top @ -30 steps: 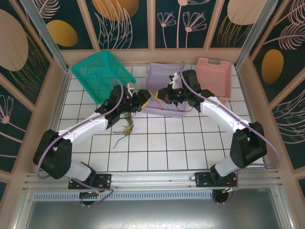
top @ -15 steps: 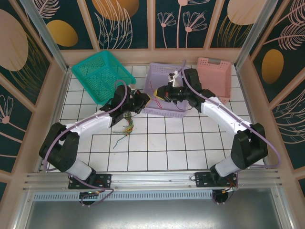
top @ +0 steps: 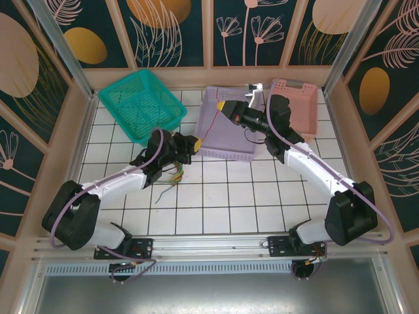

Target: Untangle the cables

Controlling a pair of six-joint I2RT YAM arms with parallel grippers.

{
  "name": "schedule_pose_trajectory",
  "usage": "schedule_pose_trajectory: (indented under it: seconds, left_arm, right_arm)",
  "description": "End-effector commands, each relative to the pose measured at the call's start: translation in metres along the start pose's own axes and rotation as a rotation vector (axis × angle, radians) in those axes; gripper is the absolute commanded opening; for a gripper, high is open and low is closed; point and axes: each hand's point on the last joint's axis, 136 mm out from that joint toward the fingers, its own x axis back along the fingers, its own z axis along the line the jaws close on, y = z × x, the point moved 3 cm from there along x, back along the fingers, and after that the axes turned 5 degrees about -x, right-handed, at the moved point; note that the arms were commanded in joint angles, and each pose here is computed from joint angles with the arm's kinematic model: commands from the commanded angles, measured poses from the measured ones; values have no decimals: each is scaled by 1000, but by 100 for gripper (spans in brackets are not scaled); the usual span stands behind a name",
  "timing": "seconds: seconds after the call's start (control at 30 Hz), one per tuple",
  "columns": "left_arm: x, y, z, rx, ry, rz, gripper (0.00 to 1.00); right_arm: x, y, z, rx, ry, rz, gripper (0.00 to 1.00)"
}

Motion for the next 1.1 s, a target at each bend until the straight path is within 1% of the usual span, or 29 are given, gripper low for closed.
schedule_pose_trajectory:
  seconds: [0.0,0.07,0.17,0.3,0.33,0.37,0.4,0.43,0.5,0.53,0.6,0.63,0.7,0.73,0.8,0.9,0.93,1.03,1.07]
  left_arm:
    - [10,10,1,156,-20,-78,0]
    - [15,12,-5,156,-41,-102,0]
    - [19,12,-18,142,-64,-117,0]
    - [15,6,-23,103,-30,-87,0]
    - [16,7,-24,83,-15,-94,9]
    - [20,8,-27,61,2,-110,21]
    - [24,11,-30,25,14,-138,33]
    - [32,17,-37,-29,26,-184,42]
    - [48,24,-58,-152,42,-263,53]
    - [56,26,-73,-220,36,-295,56]
    - [67,24,-109,-378,8,-332,59]
    - [71,20,-127,-475,-10,-339,60]
    - [72,9,-162,-684,-69,-315,60]
    - [68,-1,-178,-783,-104,-272,59]
    - [57,-19,-197,-902,-167,-169,57]
    - [40,-43,-214,-985,-239,-6,55]
    - [34,-48,-214,-1000,-238,25,54]
    - [22,-47,-205,-1044,-167,53,53]
    - [20,-43,-198,-1051,-133,45,53]
  right_arm:
    - [3,13,27,77,89,-77,0]
    - [3,10,20,66,58,-71,0]
    - [7,7,18,44,58,-83,0]
    - [10,12,21,49,58,-118,0]
    - [9,15,22,57,46,-125,0]
    - [8,18,21,68,17,-126,0]
    - [7,19,20,77,-18,-122,0]
    - [5,21,16,100,-64,-111,0]
    - [3,22,5,120,-163,-80,0]
    - [3,22,0,123,-200,-61,0]
    - [1,22,-7,118,-252,-27,0]
    - [0,22,-9,116,-271,-2,0]
    - [-6,21,-13,110,-316,51,0]
    - [-9,21,-14,114,-342,78,0]
    - [-14,18,-18,115,-387,111,0]
    - [-21,14,-20,86,-388,147,0]
    - [-24,13,-20,71,-380,163,0]
    - [-32,10,-19,29,-360,199,0]
    - [-33,9,-19,13,-353,207,0]
